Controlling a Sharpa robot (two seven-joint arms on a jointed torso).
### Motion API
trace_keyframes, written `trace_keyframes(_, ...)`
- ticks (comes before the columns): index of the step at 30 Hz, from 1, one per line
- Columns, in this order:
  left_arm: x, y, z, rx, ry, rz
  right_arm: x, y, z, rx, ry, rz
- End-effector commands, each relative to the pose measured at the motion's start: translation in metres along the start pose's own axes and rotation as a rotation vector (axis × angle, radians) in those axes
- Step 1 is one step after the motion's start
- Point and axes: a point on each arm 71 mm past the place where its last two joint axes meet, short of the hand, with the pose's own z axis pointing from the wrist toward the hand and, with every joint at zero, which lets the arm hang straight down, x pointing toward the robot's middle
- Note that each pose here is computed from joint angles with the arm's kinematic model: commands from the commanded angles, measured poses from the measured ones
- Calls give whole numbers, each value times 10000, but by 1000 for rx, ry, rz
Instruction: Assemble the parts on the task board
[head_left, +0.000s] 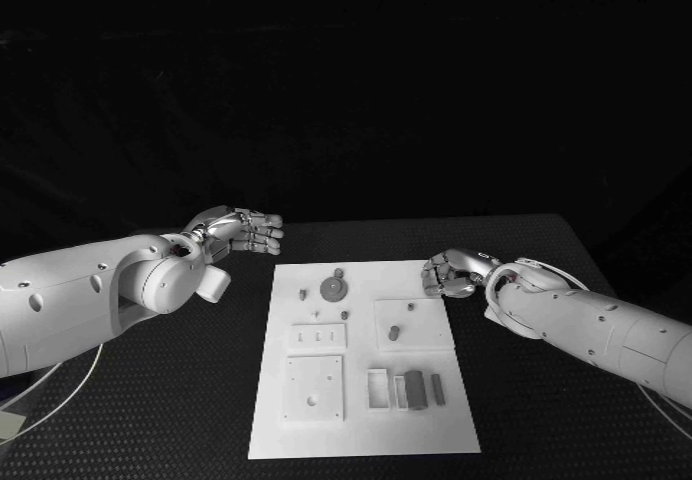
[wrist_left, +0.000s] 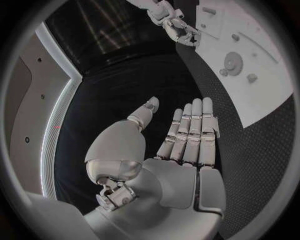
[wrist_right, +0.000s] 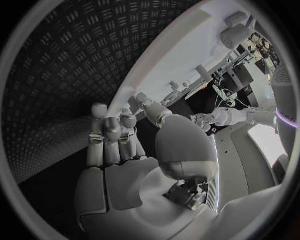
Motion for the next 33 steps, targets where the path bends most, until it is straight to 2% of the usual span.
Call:
trace_keyframes(1,21,-14,1,8,17,-1,39,3,-3,-3,21,-11)
trace_keyframes(19,20,-13,-1,7,18,-1,43,2,-8,-2,20,-19)
trace_keyframes(25,22,-12,-2,6,20,2,23,2,-6,9,-10,-10)
trace_keyframes(33,49,-10,-3,-1,33,65,0,74,-24,28,-59,38)
